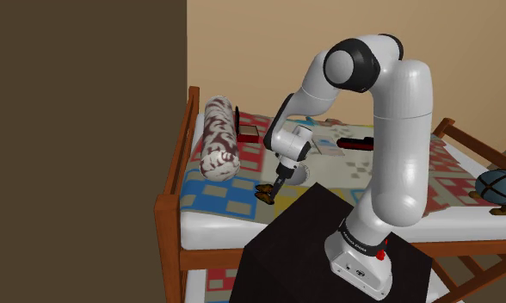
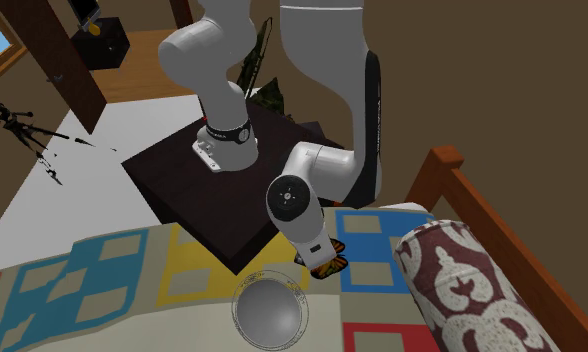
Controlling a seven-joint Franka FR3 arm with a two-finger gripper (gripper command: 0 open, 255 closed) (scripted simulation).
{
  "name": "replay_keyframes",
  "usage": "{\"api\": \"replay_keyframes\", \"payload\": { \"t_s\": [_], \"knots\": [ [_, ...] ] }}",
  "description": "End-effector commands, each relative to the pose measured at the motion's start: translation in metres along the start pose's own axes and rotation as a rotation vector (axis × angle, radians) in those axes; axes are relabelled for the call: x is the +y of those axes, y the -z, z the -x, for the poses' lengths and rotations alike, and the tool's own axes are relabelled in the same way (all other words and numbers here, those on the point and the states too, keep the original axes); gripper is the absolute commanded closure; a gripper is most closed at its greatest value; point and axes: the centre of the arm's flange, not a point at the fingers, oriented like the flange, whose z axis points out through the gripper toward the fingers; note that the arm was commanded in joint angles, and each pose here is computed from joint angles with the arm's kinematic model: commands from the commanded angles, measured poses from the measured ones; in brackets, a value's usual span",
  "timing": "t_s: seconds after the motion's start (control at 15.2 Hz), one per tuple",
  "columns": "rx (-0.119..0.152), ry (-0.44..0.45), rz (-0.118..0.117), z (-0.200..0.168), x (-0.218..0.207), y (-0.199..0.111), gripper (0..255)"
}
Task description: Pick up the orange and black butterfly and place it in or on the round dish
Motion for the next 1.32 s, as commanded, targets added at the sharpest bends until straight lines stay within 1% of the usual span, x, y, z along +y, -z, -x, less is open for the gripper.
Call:
{"api": "replay_keyframes", "payload": {
  "t_s": [0.0, 0.26, 1.25],
  "knots": [
    [0.000, 0.000, 0.000, 0.000, 0.000, 0.000, 255],
    [0.000, 0.000, 0.000, 0.000, 0.000, 0.000, 255],
    [0.000, 0.000, 0.000, -0.005, -0.026, 0.075, 255]
  ]
}}
